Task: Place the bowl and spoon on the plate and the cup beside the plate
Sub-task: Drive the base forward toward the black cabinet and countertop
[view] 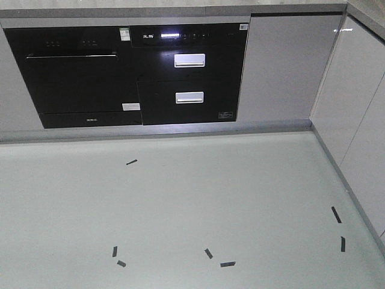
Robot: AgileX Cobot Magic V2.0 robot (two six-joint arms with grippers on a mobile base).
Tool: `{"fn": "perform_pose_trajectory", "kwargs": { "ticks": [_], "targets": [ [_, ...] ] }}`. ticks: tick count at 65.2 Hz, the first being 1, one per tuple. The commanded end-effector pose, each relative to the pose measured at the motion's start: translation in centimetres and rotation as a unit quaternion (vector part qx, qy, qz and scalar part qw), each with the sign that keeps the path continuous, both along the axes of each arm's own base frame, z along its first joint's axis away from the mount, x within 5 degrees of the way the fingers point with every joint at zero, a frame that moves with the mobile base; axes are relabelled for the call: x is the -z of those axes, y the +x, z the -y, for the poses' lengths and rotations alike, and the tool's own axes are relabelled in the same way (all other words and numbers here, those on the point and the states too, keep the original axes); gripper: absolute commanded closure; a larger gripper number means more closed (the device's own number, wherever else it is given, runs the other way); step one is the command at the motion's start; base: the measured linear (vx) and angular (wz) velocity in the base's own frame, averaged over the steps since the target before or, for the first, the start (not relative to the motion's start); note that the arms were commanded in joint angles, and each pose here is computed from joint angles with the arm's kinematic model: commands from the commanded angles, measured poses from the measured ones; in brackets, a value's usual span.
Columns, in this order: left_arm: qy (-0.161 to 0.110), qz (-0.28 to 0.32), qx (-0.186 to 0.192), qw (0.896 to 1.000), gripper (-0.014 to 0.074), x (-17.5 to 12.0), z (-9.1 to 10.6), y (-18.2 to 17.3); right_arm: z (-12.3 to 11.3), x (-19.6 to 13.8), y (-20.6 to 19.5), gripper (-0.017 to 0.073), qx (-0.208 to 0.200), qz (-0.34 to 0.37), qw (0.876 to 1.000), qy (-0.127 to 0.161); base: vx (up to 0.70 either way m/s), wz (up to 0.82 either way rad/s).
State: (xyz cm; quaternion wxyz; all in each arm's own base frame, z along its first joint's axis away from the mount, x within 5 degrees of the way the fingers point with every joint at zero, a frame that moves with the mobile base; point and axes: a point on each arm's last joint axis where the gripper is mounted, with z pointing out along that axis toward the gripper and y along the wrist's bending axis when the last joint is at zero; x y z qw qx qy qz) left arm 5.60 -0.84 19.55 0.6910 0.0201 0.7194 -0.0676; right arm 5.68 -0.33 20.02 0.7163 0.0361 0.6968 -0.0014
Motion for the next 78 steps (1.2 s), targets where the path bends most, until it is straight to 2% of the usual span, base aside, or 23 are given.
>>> {"fn": "perform_pose_trajectory", "kwargs": {
  "ticks": [1,30,78],
  "targets": [
    [-0.009,0.03,-0.013,0.999,0.06,0.12,-0.22,0.0,-0.09,-0.24,-0.06,0.0564,-0.003,0.035,0.999,-0.008,0.1,-0.04],
    [-0.009,0.03,-0.013,0.999,0.06,0.12,-0.22,0.0,-0.09,-0.25,-0.06,0.0564,-0.004,0.035,0.999,-0.008,0.1,-0.04],
    [-0.009,0.03,-0.013,0.999,0.06,0.12,-0.22,0.0,-0.09,-0.25,-0.06,0.0564,-0.004,0.035,0.999,-0.008,0.03,0.1]
  ]
}}
